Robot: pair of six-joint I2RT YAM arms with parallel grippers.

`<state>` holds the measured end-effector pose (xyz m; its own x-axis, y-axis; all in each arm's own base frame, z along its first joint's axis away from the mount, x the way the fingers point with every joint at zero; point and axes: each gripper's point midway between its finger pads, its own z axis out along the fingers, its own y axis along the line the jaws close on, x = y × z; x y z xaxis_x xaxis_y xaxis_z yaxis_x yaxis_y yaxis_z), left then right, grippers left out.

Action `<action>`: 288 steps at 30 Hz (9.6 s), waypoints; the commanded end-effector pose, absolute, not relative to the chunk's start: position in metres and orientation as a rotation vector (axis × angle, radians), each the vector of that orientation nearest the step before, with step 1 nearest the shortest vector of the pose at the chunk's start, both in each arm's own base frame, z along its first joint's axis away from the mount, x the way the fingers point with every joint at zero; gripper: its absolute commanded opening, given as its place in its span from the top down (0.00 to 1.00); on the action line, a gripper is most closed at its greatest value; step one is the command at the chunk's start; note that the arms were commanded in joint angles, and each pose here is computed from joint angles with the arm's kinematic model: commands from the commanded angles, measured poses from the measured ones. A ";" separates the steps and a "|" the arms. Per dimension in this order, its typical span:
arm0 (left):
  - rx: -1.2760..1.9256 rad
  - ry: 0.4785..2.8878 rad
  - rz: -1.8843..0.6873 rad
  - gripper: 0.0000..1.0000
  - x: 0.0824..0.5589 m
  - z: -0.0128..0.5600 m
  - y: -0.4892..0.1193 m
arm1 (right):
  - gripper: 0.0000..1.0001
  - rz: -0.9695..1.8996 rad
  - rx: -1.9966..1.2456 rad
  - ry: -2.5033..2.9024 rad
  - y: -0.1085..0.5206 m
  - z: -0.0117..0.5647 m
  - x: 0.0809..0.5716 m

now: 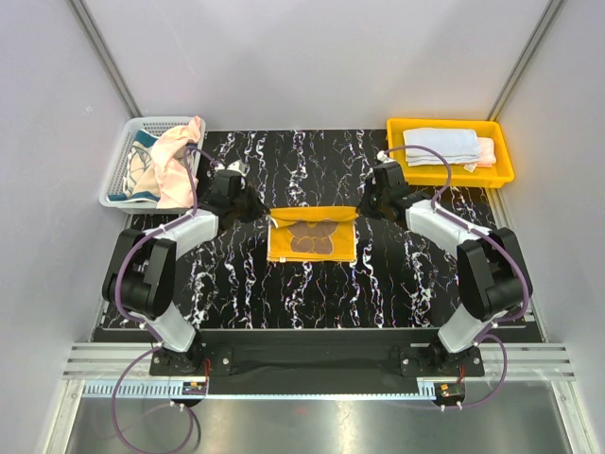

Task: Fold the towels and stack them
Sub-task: Fold the towel

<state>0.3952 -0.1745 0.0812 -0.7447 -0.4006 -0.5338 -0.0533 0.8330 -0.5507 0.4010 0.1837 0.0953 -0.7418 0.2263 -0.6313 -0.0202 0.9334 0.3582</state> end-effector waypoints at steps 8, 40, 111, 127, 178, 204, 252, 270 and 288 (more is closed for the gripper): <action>-0.299 2.187 -0.629 1.00 0.460 0.136 -0.175 | 0.88 0.421 0.135 2.247 0.187 0.135 0.437; -0.237 2.396 -0.632 0.80 0.441 0.055 -0.219 | 0.88 0.309 0.101 2.245 0.195 0.110 0.504; -0.606 2.401 -0.719 0.41 0.507 0.076 -0.208 | 0.89 0.533 -0.094 2.189 0.249 0.098 0.371; -0.629 2.301 -0.847 0.50 0.499 0.113 -0.215 | 0.89 0.516 -0.090 2.200 0.244 0.091 0.364; -0.639 2.335 -0.783 0.99 0.483 0.096 -0.214 | 0.88 0.393 -0.056 2.203 0.217 0.104 0.355; -0.529 2.345 -0.770 1.00 0.393 0.100 -0.217 | 0.89 0.372 -0.014 2.270 0.196 0.090 0.323; -0.610 2.402 -0.766 1.00 0.311 0.056 -0.216 | 0.87 0.527 0.063 2.347 0.191 0.062 0.268; -0.453 2.350 -0.769 0.64 0.292 0.108 -0.207 | 0.60 0.524 0.117 2.329 0.185 0.102 0.266; -0.467 2.550 -0.716 0.75 0.282 0.023 -0.224 | 0.67 0.565 0.192 2.573 0.201 0.025 0.244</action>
<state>0.2859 -0.2221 0.0349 -0.8435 -0.4193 -0.3358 -0.1938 0.8205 -0.5377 0.2550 0.1973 0.0335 -0.8514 0.2197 -0.4763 0.0119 0.9159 0.4012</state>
